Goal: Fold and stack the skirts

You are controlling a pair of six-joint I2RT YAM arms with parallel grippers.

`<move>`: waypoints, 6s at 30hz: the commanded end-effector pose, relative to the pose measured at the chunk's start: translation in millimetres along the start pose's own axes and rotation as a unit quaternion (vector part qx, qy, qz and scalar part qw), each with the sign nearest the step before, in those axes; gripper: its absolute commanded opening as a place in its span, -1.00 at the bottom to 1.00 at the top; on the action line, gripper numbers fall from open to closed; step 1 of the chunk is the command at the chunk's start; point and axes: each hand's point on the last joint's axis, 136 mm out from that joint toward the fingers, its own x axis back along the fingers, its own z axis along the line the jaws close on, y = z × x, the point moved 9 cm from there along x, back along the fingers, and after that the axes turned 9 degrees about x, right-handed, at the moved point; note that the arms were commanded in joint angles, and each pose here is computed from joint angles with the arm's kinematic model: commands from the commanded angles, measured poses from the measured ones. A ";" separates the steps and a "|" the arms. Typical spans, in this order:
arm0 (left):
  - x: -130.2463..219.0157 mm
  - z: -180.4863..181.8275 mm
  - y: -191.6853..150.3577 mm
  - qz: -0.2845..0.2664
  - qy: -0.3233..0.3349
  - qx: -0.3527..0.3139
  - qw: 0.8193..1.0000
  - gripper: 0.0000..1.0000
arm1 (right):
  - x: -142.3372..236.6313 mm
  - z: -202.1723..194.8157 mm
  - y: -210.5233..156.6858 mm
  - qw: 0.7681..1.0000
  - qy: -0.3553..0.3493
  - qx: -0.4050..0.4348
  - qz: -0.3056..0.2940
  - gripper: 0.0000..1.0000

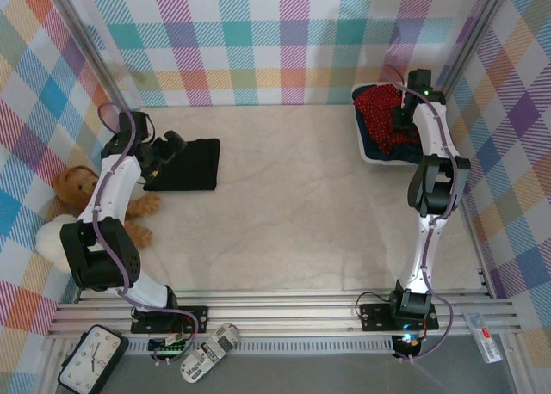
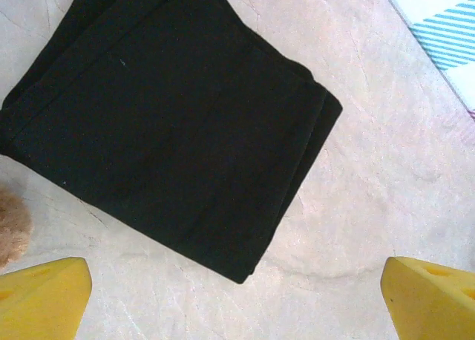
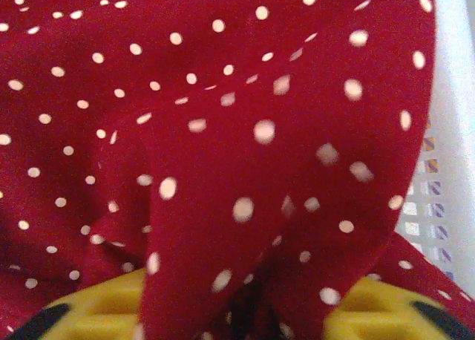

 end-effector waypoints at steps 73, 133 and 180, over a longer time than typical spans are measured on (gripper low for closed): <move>-95.7 -77.8 -243.4 0.310 0.007 -0.154 0.938 0.53 | 117.1 249.4 -240.0 0.962 0.256 -0.097 -0.003 0.57; 91.8 -279.7 -70.1 -0.034 -0.274 -0.266 0.924 -1.00 | 268.4 165.9 -46.3 0.871 0.143 0.391 -0.263 -1.00; -60.4 -96.4 -188.2 0.208 -0.003 -0.167 0.964 1.00 | 118.8 191.7 -205.5 0.957 0.277 0.077 0.030 0.58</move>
